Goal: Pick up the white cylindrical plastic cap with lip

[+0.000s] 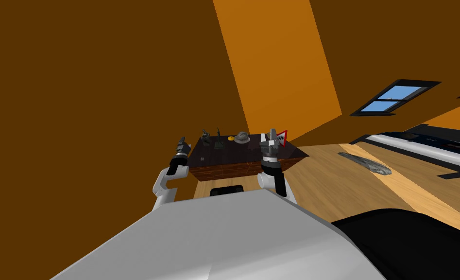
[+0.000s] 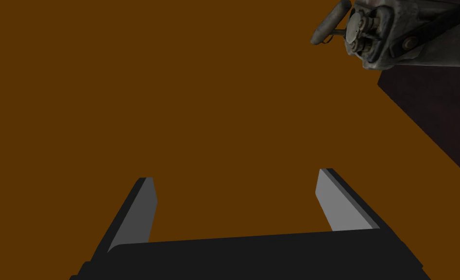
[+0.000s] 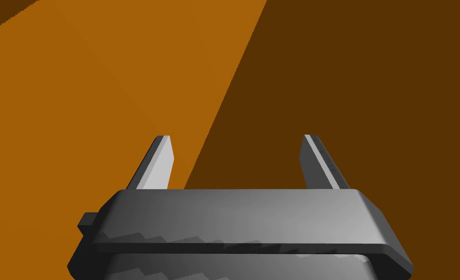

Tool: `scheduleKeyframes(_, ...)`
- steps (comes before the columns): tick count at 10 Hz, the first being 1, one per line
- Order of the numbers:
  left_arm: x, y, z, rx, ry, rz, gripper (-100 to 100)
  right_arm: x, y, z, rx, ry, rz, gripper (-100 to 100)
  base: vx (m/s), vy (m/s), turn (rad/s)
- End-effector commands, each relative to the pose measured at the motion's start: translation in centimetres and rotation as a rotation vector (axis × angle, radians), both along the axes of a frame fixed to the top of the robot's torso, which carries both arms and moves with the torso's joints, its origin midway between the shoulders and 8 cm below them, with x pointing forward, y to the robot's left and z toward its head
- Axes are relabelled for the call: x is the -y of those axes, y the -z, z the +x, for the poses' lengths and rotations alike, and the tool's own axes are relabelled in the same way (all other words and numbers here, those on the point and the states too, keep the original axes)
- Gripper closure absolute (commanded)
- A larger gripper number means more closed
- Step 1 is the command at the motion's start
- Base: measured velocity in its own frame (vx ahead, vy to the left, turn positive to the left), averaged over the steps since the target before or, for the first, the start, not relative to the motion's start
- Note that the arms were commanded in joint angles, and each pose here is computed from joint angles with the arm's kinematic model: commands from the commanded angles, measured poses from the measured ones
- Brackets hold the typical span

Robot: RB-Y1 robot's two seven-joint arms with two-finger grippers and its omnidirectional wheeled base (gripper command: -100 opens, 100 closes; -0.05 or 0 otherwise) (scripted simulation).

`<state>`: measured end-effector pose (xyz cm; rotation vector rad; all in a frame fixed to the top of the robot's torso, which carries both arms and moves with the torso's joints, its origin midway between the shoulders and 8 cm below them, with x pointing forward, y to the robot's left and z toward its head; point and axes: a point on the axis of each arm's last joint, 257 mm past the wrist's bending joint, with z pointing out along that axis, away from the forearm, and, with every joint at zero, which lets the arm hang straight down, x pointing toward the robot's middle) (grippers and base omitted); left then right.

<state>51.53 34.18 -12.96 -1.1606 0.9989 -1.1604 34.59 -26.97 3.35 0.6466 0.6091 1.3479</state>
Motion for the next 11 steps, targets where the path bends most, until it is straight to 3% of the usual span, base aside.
scheduleKeyframes(1, -0.6, 1.0, 0.5, -0.032, -0.013, -0.017, -100, 0.0, 0.0, 0.0, 0.0, 0.0, 0.0, 0, 0.012, -0.042, -0.007)
scheduleKeyframes(6, -2.6, 4.6, 3.2, -0.157, -0.073, -0.102, -100, 0.0, 0.0, 0.0, 0.0, 0.0, 0.0, 0, 0.006, -0.044, -0.031)
scheduleKeyframes(11, -3.9, 8.5, 4.4, -0.268, -0.119, -0.167, -100, 0.0, 0.0, 0.0, 0.0, 0.0, 0.0, 0, 0.011, -0.022, -0.035)
